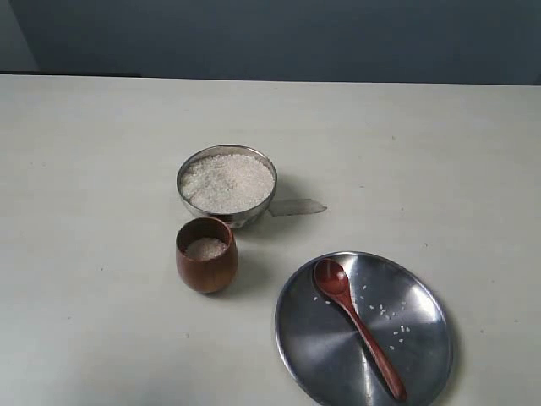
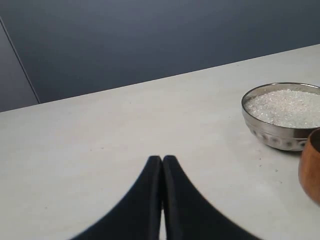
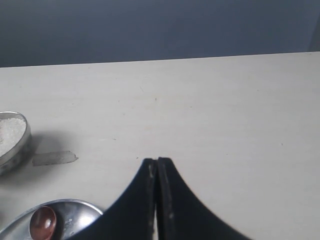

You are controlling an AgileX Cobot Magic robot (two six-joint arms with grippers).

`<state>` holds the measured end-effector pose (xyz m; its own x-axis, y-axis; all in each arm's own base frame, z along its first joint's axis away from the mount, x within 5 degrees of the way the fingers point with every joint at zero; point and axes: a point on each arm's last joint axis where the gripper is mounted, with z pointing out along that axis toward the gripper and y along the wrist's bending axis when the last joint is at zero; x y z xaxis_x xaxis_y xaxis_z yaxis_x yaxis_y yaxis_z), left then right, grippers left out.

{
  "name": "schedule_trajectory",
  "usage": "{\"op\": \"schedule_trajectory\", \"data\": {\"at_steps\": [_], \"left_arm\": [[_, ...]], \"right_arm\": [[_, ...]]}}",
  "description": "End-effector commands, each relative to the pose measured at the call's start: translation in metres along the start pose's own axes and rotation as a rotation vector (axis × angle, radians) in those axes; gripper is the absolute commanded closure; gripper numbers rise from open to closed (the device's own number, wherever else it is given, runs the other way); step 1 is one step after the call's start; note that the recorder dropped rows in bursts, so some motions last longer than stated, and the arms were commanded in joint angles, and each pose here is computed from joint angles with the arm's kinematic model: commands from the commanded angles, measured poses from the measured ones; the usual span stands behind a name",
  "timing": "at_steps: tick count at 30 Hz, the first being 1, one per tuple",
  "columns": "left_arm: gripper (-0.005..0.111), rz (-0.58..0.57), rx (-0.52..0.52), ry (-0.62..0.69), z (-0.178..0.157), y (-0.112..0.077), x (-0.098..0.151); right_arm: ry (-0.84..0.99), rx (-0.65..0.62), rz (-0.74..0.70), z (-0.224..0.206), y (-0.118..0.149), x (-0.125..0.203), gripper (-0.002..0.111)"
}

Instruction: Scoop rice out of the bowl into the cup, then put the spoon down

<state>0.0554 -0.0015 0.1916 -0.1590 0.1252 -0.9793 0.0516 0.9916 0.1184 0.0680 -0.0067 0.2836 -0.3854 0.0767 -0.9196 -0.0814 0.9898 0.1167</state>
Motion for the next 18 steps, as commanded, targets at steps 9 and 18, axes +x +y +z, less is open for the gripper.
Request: {"op": "schedule_trajectory", "data": {"at_steps": [9, 18], "left_arm": [[0.106, -0.048, 0.0, -0.017, 0.0, 0.0, -0.0003], [0.106, -0.048, 0.0, -0.021, 0.0, 0.0, -0.0006]], "right_arm": [[-0.01, 0.004, -0.003, -0.0004, -0.0011, 0.0002, 0.108], [-0.01, 0.004, -0.003, -0.0004, -0.0011, 0.0002, 0.108]]}}
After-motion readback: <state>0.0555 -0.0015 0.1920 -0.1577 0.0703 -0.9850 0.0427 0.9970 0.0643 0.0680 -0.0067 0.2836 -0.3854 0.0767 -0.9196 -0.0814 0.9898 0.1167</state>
